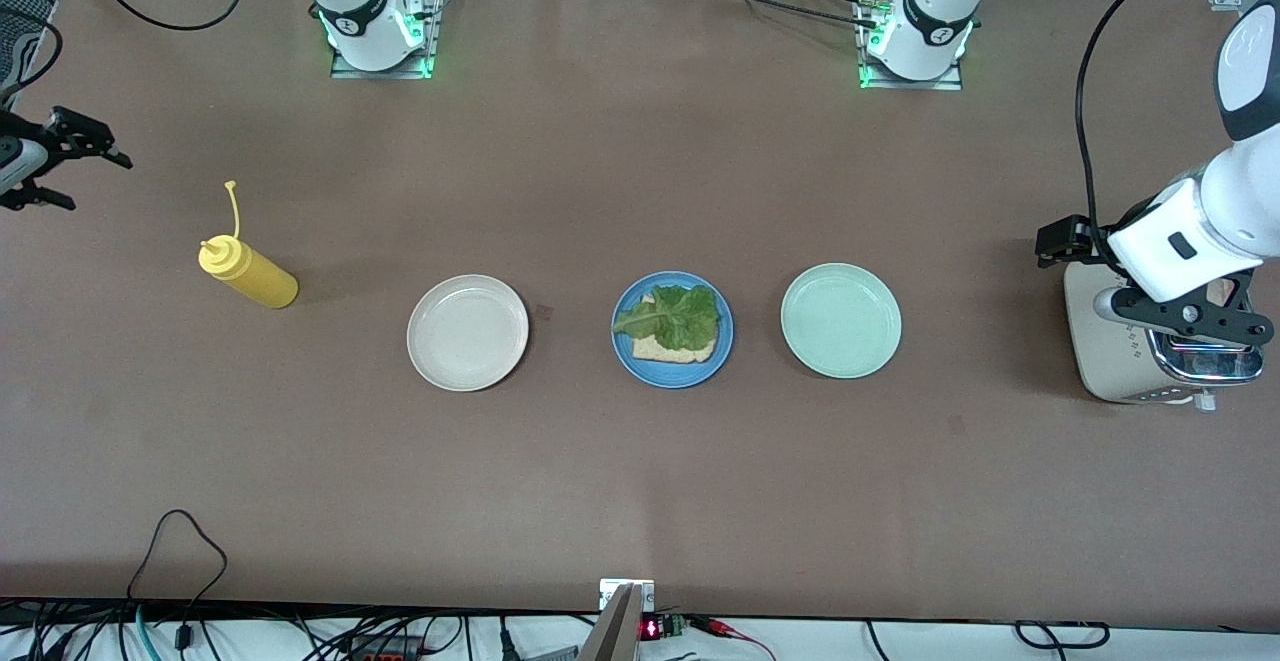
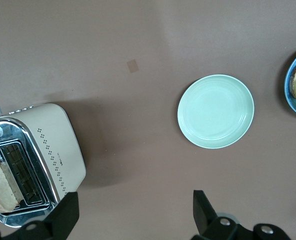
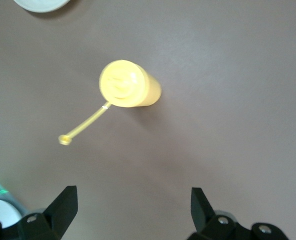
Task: Make sandwich in blue plate with both arms
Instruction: 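Move the right gripper back toward the yellow mustard bottle, then grasp the yellow mustard bottle with the right gripper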
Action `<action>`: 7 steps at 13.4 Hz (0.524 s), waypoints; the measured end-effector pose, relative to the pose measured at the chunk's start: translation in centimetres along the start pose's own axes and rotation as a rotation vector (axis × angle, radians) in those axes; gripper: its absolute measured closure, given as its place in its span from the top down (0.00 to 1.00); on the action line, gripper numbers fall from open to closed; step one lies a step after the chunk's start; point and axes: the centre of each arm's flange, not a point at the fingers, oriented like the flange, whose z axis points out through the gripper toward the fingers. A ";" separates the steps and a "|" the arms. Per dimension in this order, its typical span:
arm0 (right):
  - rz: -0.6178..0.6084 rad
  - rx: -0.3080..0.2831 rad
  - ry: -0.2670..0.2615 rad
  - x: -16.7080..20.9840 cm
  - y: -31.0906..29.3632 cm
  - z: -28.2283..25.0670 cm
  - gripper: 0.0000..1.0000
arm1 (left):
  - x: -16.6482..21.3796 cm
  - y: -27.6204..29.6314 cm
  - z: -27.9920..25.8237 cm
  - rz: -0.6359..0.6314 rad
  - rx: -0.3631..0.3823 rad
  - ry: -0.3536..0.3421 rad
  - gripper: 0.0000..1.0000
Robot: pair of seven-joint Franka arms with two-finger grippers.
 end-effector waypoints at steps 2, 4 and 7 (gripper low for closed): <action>-0.087 0.037 0.083 -1.6 1.9 2.2 1.00 | 0.0 0.0 0.0 0.000 0.000 0.000 1.00; -0.183 0.063 0.190 -3.2 3.8 4.9 1.00 | 0.0 0.0 0.0 0.000 0.000 0.000 1.00; -0.326 0.075 0.343 -4.6 6.1 9.2 1.00 | 0.0 0.0 0.0 0.000 0.000 0.000 1.00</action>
